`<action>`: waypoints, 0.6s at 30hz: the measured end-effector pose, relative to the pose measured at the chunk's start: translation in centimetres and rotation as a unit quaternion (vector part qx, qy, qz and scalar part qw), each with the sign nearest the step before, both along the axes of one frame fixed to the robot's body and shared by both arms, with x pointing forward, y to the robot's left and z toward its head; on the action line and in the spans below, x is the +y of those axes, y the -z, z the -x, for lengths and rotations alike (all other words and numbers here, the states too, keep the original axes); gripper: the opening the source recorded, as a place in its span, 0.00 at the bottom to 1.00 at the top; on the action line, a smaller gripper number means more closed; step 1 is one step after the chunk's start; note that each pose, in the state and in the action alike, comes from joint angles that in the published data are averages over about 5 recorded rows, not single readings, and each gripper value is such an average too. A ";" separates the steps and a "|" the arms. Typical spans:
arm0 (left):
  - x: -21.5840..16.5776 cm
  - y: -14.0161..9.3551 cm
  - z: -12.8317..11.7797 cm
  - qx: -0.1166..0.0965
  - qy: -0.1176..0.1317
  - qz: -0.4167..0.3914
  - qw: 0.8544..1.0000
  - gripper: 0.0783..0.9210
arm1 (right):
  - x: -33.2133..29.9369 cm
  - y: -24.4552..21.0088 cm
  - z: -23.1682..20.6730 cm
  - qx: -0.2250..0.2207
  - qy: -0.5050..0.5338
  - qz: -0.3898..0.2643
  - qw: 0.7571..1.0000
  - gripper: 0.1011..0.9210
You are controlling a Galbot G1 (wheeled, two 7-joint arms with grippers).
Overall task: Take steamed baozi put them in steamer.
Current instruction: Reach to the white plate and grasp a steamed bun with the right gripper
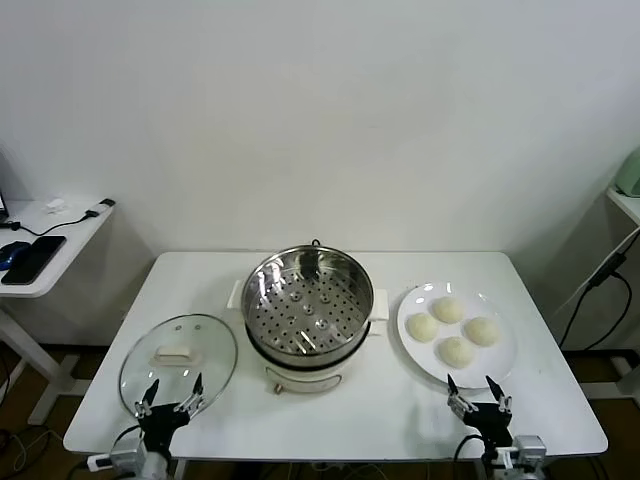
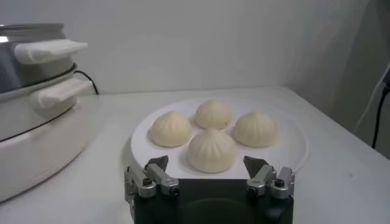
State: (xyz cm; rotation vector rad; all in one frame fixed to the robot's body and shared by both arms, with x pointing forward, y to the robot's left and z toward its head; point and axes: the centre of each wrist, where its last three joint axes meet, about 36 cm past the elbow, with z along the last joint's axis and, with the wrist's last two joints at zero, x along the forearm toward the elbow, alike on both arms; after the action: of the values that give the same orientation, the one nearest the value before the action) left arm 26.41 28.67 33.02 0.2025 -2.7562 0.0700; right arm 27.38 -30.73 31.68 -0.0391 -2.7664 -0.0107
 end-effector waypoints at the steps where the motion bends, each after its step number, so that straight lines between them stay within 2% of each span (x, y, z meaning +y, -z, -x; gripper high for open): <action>1: 0.0 0.0 0.0 0.000 0.000 0.000 1.000 0.88 | 0.0 -0.1 -0.1 -0.001 0.000 0.001 1.000 0.88; 9: -0.1 -0.2 0.0 0.001 0.001 0.000 1.000 0.88 | -1.2 -2.7 -2.8 -0.022 -0.014 0.029 0.999 0.88; 18: -0.2 -0.7 -0.1 0.000 0.010 0.000 1.000 0.88 | -4.4 -8.0 -12.4 -0.043 -0.063 0.089 0.993 0.88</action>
State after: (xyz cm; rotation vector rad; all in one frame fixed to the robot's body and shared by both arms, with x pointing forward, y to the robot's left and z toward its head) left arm 26.52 28.48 33.73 0.1749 -2.7575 0.0647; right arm 39.83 -35.11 39.72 0.0907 -2.8417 0.2745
